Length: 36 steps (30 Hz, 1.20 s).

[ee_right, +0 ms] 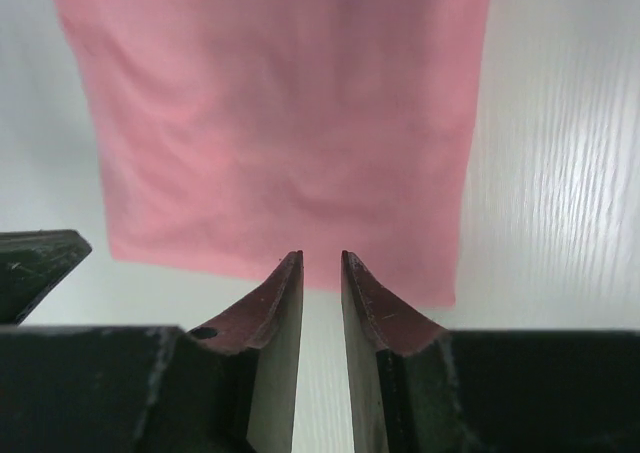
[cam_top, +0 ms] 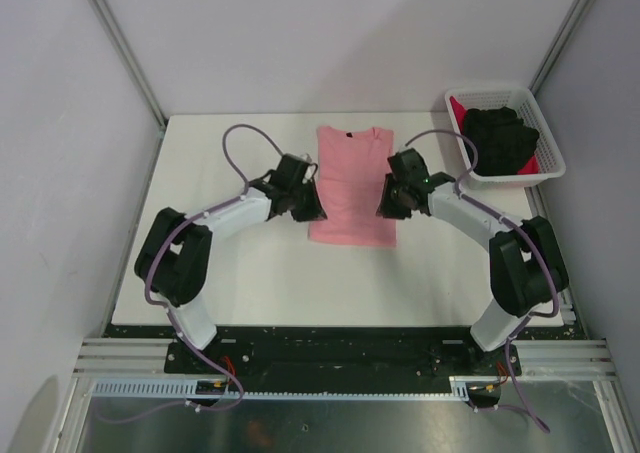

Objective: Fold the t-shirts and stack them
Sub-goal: Grab one side of the 2/3 rectangular tshirt with both arms

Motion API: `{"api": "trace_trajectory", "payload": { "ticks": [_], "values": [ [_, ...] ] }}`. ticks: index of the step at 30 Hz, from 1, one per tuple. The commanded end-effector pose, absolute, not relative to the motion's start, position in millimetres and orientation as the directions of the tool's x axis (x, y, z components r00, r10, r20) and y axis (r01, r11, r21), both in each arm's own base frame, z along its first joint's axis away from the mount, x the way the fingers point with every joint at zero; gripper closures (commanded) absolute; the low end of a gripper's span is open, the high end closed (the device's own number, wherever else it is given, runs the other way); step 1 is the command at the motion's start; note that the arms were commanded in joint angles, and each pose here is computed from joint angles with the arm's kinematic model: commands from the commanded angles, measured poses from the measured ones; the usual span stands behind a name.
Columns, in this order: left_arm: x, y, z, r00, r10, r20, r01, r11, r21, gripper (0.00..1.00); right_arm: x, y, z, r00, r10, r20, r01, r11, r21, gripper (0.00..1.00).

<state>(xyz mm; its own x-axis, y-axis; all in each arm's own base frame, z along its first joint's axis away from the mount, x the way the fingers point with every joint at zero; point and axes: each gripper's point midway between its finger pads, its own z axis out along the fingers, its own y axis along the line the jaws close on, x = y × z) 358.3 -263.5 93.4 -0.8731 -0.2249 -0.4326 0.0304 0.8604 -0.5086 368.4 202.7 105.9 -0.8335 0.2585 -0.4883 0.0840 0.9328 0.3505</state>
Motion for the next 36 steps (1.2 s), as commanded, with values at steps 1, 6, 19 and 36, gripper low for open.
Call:
{"api": "trace_trajectory", "payload": {
  "ticks": [1, 6, 19, 36],
  "values": [
    [329.8, -269.6, 78.0, -0.892, -0.213, -0.399, 0.020, 0.863, -0.506, 0.90, 338.8, 207.1, 94.1, -0.849, 0.288, -0.443, 0.096, 0.908, 0.408, 0.74],
    [312.9, -259.4, 47.0, -0.907, -0.214, -0.363, -0.024, 0.886, -0.463, 0.93, 318.6, 198.4, 72.5, -0.867, 0.285, -0.409, 0.115, 0.913, 0.392, 0.74],
    [297.5, -249.1, 36.5, -0.913, -0.204, -0.353, -0.025, 0.892, -0.450, 0.95, 295.0, 177.1, 37.3, -0.886, 0.301, -0.352, 0.164, 0.915, 0.368, 0.75],
    [329.9, -252.1, 68.5, -0.879, -0.256, -0.402, -0.022, 0.864, -0.503, 0.94, 320.0, 181.1, 68.8, -0.824, 0.383, -0.418, 0.158, 0.863, 0.480, 0.74]
  ]
}}
